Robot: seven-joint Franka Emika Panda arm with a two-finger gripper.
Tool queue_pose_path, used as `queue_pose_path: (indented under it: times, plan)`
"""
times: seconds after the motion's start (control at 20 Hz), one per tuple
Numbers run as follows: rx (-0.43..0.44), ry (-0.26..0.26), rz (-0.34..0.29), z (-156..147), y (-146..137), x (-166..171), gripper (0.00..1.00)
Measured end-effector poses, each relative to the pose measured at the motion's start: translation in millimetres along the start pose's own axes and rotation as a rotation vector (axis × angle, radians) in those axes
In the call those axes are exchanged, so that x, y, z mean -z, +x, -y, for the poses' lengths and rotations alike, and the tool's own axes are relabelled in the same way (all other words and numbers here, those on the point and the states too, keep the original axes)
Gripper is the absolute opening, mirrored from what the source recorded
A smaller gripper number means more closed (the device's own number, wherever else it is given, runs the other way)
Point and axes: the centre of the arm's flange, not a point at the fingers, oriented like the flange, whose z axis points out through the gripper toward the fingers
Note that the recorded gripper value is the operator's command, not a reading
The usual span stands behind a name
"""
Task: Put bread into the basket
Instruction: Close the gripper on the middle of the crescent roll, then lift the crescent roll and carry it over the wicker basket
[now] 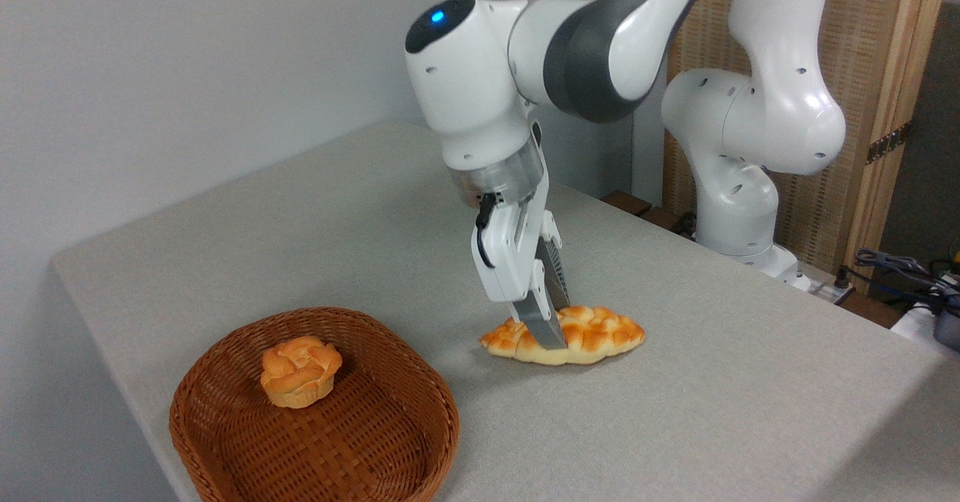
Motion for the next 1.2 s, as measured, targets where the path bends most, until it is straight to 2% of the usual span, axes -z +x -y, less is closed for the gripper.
queue_pose_path:
  times: [0.15, 0.25, 0.35, 0.45, 0.65, 0.8, 0.95, 1.0, 1.2]
  plan:
    - [0.016, -0.004, -0.002, 0, -8, 29, 0.19]
    - [0.037, 0.022, -0.014, 3, -18, 45, 0.20]
    - [0.080, 0.070, -0.068, 7, -23, 66, 0.20]
    - [0.178, 0.131, -0.142, 16, -31, 97, 0.20]
    - [0.357, 0.198, -0.200, 59, -32, 141, 0.21]
    - [0.434, 0.205, -0.301, 102, -26, 153, 0.23]
    - [0.513, 0.237, -0.338, 132, -28, 156, 0.37]
    - [0.534, 0.251, -0.342, 137, -29, 156, 0.51]
    - [0.594, 0.352, -0.356, 167, -28, 153, 0.69]
